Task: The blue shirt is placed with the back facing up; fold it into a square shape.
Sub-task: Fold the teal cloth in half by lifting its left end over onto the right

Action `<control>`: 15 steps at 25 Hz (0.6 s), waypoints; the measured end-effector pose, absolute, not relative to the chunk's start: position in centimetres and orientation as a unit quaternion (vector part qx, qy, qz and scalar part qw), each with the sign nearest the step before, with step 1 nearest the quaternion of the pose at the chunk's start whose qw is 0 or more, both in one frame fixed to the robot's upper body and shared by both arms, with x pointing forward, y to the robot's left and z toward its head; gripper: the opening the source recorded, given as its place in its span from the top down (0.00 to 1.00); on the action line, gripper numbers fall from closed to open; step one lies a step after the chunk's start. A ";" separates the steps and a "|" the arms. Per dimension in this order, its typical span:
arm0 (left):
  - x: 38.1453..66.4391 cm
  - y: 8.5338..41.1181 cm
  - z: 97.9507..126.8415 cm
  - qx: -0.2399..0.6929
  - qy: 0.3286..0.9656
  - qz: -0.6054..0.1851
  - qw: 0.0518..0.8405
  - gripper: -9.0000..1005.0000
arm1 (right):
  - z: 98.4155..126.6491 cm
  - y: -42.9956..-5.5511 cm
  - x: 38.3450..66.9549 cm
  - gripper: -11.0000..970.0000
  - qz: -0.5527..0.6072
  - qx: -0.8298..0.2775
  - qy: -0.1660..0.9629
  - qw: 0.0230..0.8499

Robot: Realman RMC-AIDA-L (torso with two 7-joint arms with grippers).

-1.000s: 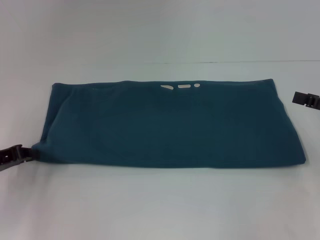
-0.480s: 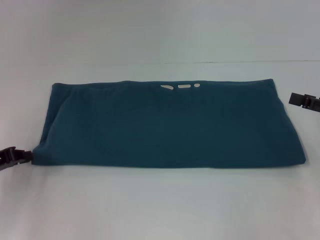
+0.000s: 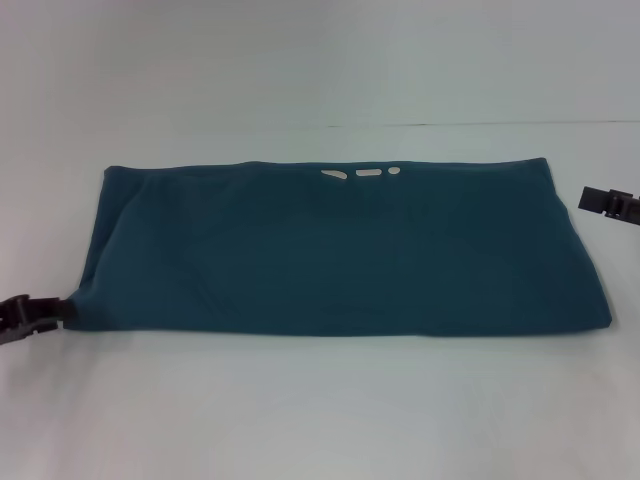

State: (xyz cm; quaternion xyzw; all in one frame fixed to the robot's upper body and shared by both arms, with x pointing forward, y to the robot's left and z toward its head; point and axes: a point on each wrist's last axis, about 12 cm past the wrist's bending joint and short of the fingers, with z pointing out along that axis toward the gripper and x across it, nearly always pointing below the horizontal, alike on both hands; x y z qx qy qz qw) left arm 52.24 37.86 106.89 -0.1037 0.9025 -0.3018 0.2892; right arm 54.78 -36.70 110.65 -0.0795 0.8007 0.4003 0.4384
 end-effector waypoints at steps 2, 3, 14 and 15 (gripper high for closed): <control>52.2 37.9 106.8 -0.106 0.902 -0.302 0.289 0.63 | 110.7 -36.7 54.8 0.07 0.401 -0.080 0.801 0.438; 52.2 37.8 106.8 -0.107 0.902 -0.303 0.289 0.59 | 110.7 -36.7 54.7 0.07 0.401 -0.080 0.801 0.438; 52.6 37.2 106.2 -0.115 0.901 -0.306 0.285 0.34 | 110.7 -37.0 54.6 0.07 0.399 -0.080 0.802 0.437; 52.6 37.1 106.2 -0.114 0.901 -0.307 0.284 0.32 | 110.7 -37.0 54.6 0.08 0.399 -0.080 0.802 0.437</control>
